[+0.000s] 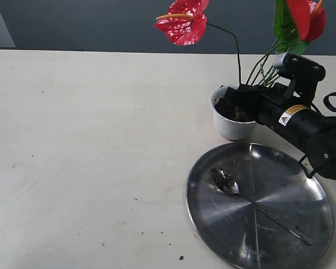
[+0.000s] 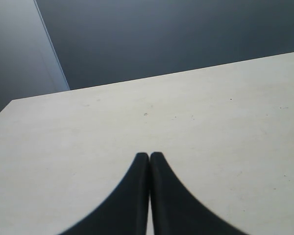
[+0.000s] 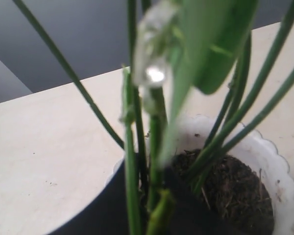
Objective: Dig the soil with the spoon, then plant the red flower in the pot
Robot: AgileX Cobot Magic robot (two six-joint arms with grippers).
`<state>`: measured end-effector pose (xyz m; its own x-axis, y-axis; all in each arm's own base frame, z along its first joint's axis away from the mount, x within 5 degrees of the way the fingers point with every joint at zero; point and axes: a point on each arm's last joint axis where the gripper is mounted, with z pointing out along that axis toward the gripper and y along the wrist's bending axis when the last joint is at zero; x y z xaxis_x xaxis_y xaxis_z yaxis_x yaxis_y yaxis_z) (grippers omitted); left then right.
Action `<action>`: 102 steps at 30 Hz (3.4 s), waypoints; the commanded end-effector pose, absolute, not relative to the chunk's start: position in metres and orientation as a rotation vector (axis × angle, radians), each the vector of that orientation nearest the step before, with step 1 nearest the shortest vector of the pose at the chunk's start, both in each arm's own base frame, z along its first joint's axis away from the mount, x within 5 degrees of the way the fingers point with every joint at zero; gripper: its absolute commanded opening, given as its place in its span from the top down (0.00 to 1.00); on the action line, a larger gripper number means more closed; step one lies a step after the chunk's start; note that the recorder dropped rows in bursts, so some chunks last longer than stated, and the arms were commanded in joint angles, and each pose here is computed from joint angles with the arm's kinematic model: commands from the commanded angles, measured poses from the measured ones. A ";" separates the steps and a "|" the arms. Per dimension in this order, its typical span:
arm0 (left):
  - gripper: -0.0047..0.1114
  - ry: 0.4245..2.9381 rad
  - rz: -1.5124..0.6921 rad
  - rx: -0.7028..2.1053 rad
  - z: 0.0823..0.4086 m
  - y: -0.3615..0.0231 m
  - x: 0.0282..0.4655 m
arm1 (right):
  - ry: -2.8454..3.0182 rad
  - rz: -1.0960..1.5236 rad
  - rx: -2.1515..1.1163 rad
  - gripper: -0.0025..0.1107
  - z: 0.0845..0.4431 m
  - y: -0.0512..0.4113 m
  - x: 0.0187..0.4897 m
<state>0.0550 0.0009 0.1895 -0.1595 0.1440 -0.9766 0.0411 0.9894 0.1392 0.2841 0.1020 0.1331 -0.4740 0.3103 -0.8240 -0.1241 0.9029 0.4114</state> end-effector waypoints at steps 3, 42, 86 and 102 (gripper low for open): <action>0.95 1.727 0.084 0.138 0.191 0.001 0.055 | 2.391 0.388 0.180 0.98 0.084 0.094 0.261; 0.95 1.727 0.084 0.138 0.191 0.001 0.055 | 2.608 0.208 0.149 0.98 0.083 0.070 0.269; 0.95 1.727 0.084 0.138 0.191 0.001 0.055 | 2.659 0.207 -0.078 0.98 0.072 0.091 0.260; 0.95 1.727 0.084 0.138 0.191 0.001 0.055 | 2.674 0.201 -0.078 0.96 0.077 0.091 0.258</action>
